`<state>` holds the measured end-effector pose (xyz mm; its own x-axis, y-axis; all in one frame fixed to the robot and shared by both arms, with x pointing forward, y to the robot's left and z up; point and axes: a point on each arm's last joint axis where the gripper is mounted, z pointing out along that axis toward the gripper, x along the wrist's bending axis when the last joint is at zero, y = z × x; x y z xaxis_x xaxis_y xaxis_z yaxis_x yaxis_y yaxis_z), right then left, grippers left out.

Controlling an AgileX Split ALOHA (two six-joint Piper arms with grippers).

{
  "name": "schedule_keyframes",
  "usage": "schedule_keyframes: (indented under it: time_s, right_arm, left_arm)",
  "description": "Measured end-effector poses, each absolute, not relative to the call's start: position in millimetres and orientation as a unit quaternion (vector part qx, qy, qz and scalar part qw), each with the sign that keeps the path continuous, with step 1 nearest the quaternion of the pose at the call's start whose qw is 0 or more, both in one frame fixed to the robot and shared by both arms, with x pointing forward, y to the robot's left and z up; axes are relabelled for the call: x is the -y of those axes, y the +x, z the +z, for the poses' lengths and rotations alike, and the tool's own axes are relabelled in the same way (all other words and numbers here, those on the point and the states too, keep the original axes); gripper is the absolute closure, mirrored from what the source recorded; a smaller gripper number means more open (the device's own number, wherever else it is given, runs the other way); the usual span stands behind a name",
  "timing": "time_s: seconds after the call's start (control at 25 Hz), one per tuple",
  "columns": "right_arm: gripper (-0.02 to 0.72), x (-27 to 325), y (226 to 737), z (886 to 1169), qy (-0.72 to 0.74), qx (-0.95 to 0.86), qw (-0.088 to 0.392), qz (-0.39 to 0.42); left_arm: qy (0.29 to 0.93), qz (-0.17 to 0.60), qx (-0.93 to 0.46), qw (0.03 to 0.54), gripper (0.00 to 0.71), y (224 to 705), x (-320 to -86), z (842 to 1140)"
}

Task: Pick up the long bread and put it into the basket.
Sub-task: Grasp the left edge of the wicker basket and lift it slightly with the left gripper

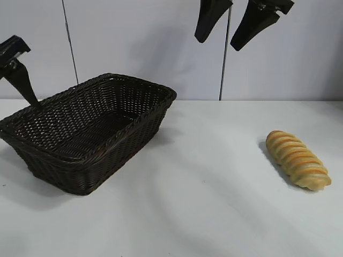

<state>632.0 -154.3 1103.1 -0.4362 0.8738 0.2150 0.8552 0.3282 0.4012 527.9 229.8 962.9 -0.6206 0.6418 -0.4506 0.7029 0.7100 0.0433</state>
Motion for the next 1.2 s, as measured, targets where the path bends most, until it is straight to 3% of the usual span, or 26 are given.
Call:
schedule_keyframes:
  time_s: [0.36, 0.6, 1.08, 1.2]
  right_arm:
    - [0.174, 154, 632, 1103, 0.531, -0.815, 0.02, 0.233]
    - [0.174, 154, 632, 1103, 0.531, -0.815, 0.02, 0.234]
    - [0.174, 154, 632, 1103, 0.531, -0.815, 0.02, 0.234]
    - [0.174, 154, 632, 1103, 0.531, -0.815, 0.02, 0.234]
  left_arm:
    - [0.348, -0.076, -0.914, 0.194, 0.145, 541, -225, 923]
    - [0.345, -0.072, -0.913, 0.207, 0.157, 545, -225, 921]
    - [0.342, -0.078, -0.913, 0.206, 0.599, 545, -224, 921]
    - [0.345, -0.08, -0.913, 0.201, 0.611, 544, -224, 921]
